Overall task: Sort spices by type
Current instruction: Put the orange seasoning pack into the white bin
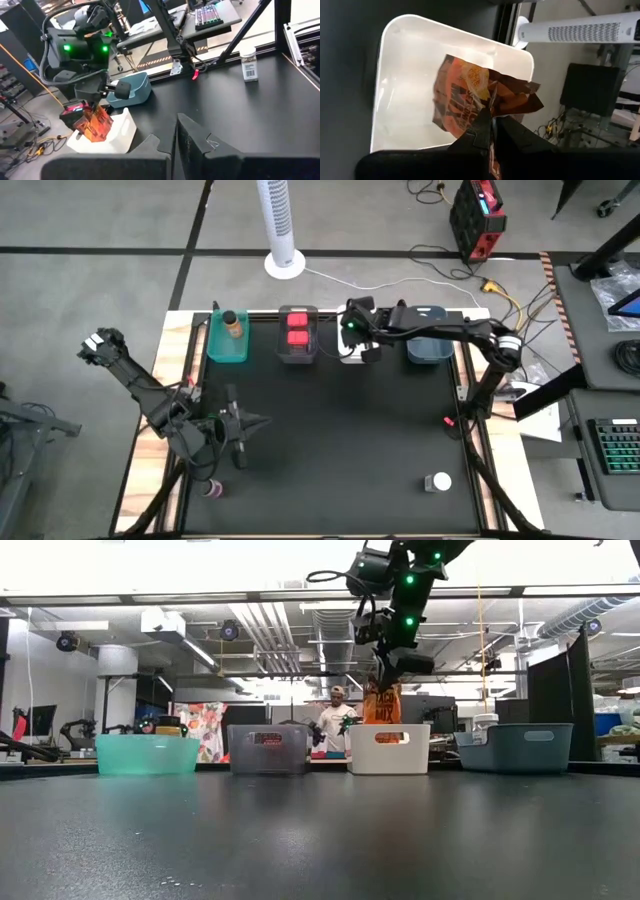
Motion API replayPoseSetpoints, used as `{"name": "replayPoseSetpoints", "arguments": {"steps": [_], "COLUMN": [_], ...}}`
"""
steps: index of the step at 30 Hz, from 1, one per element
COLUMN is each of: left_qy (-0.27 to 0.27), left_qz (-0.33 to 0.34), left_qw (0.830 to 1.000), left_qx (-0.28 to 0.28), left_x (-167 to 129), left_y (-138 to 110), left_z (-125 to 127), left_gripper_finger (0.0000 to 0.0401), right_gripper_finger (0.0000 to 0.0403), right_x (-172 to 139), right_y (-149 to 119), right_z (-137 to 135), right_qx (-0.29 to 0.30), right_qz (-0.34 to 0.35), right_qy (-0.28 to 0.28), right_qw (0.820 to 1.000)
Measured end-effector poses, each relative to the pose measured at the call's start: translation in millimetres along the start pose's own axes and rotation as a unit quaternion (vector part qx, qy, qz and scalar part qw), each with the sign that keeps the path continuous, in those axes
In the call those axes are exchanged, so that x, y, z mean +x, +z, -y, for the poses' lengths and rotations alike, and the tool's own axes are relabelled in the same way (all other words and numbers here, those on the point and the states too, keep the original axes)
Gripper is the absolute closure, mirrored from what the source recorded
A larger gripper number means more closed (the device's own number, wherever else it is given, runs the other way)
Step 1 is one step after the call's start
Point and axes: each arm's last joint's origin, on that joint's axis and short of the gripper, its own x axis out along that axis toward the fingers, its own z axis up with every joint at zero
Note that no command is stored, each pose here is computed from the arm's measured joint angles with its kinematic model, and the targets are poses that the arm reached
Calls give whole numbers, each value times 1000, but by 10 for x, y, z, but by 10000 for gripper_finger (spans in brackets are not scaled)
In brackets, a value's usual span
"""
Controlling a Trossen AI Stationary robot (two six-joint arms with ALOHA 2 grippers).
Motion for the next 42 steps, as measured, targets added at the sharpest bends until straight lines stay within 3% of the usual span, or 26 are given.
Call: {"name": "replayPoseSetpoints", "arguments": {"steps": [17,25,42], "left_qy": [-1,-1,-2], "left_qz": [-11,-12,-15], "left_qw": [1000,1000,1000], "left_qx": [-3,-9,-7], "left_x": [0,1,3], "left_y": [-35,-39,-58], "left_z": [10,11,16], "left_gripper_finger": [401,401,401], "right_gripper_finger": [394,394,394], "right_x": [423,441,498], "right_y": [92,110,27], "right_z": [-172,-125,-69], "right_qx": [-19,-18,4], "right_qz": [-37,-32,-42], "right_qy": [31,6,7], "right_qw": [999,999,999]}}
